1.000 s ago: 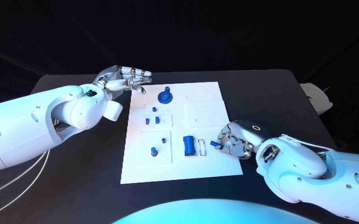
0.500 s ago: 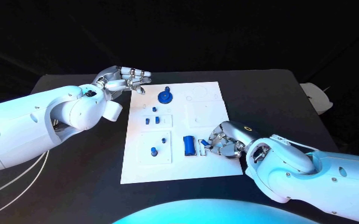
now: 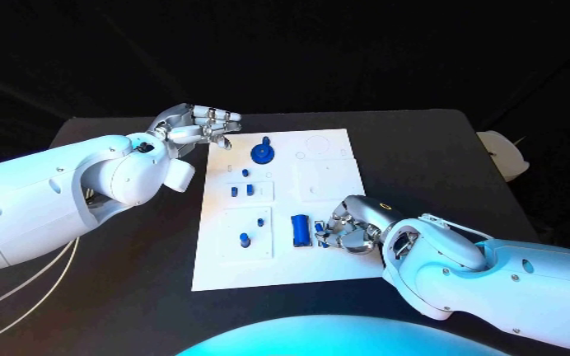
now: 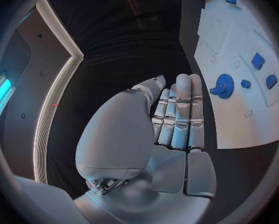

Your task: Assemble the parts on the task board

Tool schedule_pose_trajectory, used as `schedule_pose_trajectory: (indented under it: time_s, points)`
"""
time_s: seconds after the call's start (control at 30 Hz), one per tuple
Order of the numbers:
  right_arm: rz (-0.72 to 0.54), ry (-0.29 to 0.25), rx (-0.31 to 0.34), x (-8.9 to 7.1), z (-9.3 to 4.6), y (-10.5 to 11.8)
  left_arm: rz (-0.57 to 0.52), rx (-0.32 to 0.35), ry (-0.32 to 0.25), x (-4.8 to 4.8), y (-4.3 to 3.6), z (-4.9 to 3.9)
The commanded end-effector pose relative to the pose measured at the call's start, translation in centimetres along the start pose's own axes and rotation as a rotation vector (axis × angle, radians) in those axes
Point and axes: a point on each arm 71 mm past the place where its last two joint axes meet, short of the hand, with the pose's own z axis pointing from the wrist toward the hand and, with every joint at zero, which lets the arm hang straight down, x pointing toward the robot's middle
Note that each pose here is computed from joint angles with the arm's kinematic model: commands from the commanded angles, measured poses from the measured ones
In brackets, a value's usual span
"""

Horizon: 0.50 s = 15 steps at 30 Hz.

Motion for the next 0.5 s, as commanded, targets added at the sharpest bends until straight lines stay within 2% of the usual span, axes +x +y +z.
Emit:
schedule_pose_trajectory:
  time_s: [0.03,0.5]
  points:
    - [-0.004,0.018,0.018,0.18,0.24,-0.29,-0.002,0.005,0.020,0.15,-0.07,0.02]
    - [-0.025,0.013,0.023,0.22,0.79,-0.51,-0.002,0.005,0.024,0.11,-0.05,0.03]
